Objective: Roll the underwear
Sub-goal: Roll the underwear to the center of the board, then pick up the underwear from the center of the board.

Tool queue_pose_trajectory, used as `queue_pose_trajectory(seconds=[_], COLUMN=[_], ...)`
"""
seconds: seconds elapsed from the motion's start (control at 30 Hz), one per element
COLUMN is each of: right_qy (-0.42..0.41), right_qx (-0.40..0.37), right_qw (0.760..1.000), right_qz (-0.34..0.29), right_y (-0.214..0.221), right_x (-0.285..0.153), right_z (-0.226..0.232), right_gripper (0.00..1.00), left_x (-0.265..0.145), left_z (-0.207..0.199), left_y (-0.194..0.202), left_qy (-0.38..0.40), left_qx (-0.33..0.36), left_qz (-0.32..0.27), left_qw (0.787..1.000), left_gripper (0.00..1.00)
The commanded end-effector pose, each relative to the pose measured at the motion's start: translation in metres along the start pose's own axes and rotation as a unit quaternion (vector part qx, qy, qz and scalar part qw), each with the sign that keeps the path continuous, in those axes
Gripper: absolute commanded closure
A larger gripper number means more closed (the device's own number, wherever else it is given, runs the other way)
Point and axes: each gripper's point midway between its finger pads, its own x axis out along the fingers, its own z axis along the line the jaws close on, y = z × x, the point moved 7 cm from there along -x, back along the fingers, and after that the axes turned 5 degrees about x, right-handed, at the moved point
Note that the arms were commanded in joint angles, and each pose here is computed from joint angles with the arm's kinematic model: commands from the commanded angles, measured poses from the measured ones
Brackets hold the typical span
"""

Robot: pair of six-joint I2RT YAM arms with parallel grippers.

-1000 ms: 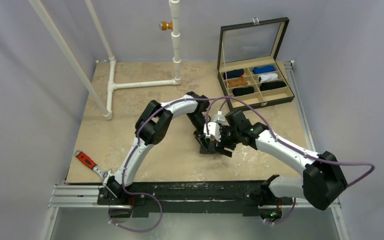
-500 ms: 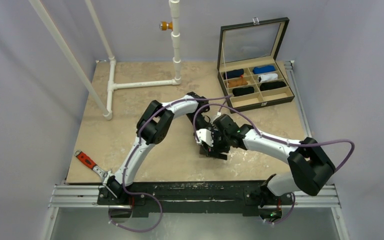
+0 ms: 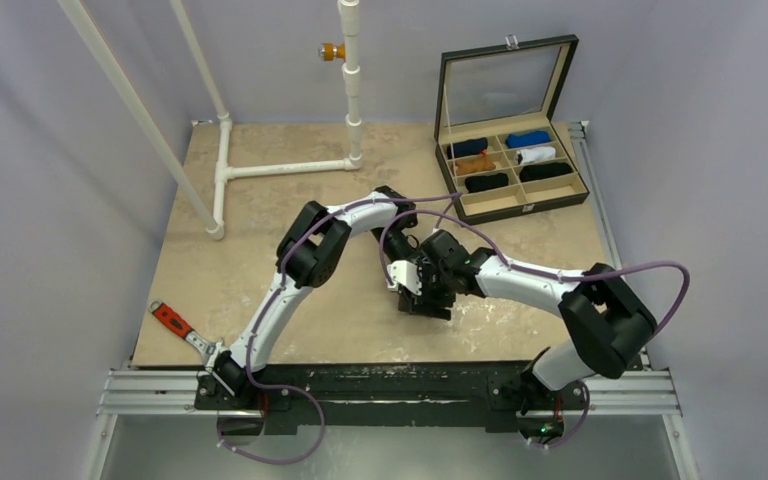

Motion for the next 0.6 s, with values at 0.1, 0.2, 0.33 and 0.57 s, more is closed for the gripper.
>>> queue_pose_trajectory(seconds=[0.1, 0.2, 0.33, 0.57], right_qy=[-0.008, -0.019, -0.032, -0.030], right_qx=[-0.005, -0.002, 0.004, 0.009], right_qw=[1.000, 1.000, 0.999, 0.999], right_qz=[-0.018, -0.015, -0.006, -0.013], right_y=[-0.011, -0.010, -0.009, -0.013], right_x=[0.008, 0.012, 0.017, 0.012], right_z=[-0.003, -0.001, 0.000, 0.000], right_gripper=[0.34, 0.38, 0.53, 0.96], left_x=[0.015, 0.014, 0.013, 0.004], left_z=[0.050, 0.050, 0.049, 0.045], left_y=[0.010, 0.010, 0.009, 0.006], left_qy=[-0.080, -0.076, -0.066, -0.039], left_qx=[0.033, 0.033, 0.027, 0.016], left_qz=[0.051, 0.048, 0.040, 0.010], left_qw=[0.995, 0.995, 0.997, 0.999], left_gripper=[1.00, 1.00, 1.00, 1.00])
